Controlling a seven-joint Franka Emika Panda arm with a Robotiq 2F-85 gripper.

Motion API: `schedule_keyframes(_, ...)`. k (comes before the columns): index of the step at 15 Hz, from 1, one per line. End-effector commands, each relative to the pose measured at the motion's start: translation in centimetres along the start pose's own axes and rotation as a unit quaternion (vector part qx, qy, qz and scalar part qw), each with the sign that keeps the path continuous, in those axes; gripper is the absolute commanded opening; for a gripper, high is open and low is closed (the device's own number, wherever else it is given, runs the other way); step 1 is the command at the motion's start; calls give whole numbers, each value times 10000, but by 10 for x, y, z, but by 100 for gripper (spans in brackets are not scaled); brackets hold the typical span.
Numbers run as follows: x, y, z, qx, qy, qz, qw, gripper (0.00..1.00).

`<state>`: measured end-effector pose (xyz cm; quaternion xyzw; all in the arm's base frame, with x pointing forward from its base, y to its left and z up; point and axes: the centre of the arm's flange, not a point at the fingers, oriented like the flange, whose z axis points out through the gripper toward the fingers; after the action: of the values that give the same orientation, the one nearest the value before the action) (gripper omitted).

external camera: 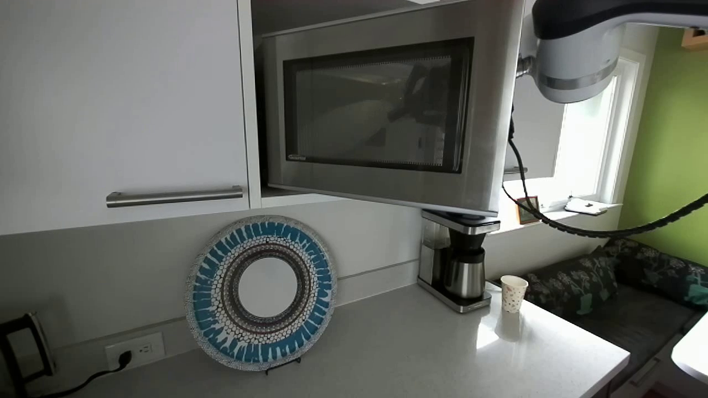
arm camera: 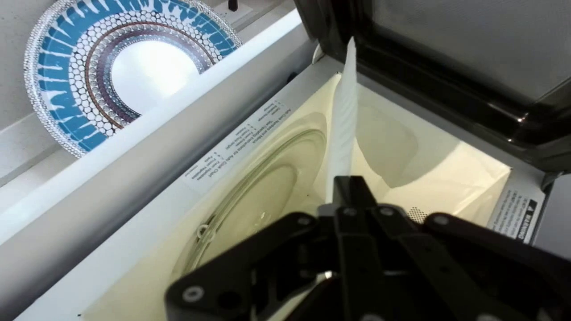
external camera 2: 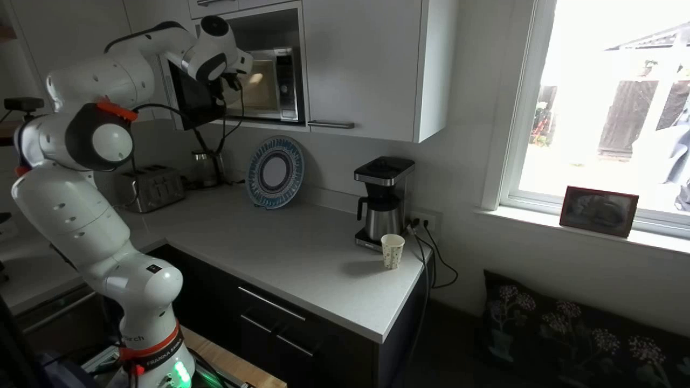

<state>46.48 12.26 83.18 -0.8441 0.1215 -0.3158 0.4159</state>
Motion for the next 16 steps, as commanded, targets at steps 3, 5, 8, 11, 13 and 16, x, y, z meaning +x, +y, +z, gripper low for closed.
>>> schedule_keyframes(3,-54,32,-57,-137,-336,-454,9983,0)
schedule_keyframes(5,-64,45,-75,-78,-333,-449,9984,0)
schedule_keyframes(8,-78,67,-98,-31,-230,-429,9988,0)
schedule_keyframes(11,-89,87,-117,113,-111,-343,9993,0)
schedule_keyframes(13,-92,96,-114,295,-41,-277,9992,0)
schedule_keyframes(16,-79,86,-116,197,-94,-263,9994,1)
